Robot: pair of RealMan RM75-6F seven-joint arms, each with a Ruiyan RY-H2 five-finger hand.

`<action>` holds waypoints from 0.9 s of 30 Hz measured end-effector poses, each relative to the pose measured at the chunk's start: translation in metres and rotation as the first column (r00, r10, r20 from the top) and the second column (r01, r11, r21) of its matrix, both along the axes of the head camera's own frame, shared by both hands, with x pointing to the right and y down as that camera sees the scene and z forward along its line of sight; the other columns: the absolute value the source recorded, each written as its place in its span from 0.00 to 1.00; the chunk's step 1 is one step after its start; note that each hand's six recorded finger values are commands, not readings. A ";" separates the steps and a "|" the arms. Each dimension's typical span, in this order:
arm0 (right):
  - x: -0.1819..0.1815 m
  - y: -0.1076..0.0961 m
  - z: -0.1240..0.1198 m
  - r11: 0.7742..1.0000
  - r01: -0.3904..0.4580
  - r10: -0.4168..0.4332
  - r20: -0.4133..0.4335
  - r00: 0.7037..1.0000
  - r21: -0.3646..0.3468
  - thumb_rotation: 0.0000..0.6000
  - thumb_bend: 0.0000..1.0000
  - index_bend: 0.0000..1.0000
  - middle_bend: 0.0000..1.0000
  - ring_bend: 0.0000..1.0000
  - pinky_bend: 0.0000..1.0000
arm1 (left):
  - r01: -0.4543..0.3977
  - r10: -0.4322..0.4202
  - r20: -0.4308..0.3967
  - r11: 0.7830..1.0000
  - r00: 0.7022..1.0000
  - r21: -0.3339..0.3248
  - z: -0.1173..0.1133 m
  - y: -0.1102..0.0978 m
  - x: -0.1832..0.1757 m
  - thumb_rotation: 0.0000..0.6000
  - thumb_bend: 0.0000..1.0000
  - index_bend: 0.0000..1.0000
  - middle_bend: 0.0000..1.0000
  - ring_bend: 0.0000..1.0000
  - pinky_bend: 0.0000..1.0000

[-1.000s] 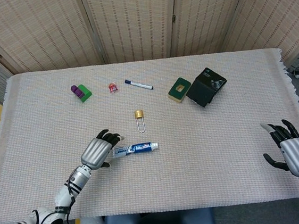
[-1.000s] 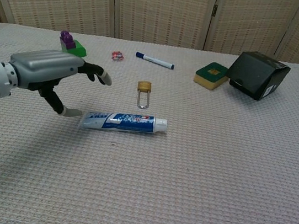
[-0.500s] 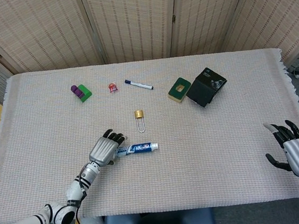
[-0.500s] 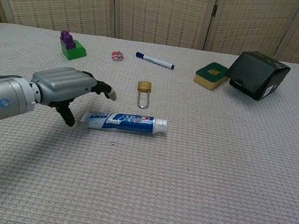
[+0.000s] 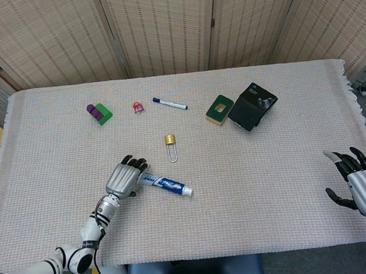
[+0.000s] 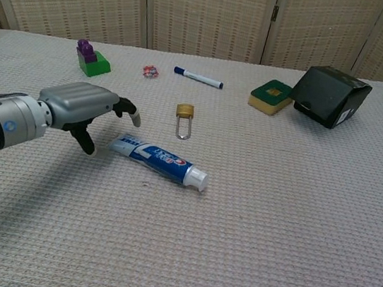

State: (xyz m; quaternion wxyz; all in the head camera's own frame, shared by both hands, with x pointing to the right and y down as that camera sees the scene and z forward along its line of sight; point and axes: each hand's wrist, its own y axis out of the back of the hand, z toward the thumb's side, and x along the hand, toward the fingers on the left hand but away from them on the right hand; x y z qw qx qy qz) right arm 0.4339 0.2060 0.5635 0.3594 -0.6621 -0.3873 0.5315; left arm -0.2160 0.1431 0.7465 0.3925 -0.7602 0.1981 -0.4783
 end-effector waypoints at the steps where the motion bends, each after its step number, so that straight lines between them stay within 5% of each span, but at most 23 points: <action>1: 0.000 0.000 0.000 1.000 0.001 -0.001 0.000 1.000 0.001 1.00 0.35 0.09 0.19 0.19 0.05 | -0.011 0.011 -0.013 1.000 1.000 -0.001 -0.004 0.003 0.004 1.00 0.33 0.30 0.24 0.27 0.17; 9: 0.000 0.001 0.000 1.000 0.001 -0.001 0.005 1.000 0.001 1.00 0.35 0.09 0.19 0.19 0.05 | -0.091 0.091 -0.062 0.996 0.994 -0.002 -0.014 0.017 0.036 1.00 0.40 0.33 0.25 0.28 0.18; 27: 0.006 0.003 0.003 1.000 -0.010 0.010 0.006 1.000 -0.010 1.00 0.35 0.10 0.19 0.19 0.05 | -0.124 0.124 0.002 0.992 0.992 0.029 0.003 0.019 0.069 1.00 0.40 0.43 0.36 0.37 0.21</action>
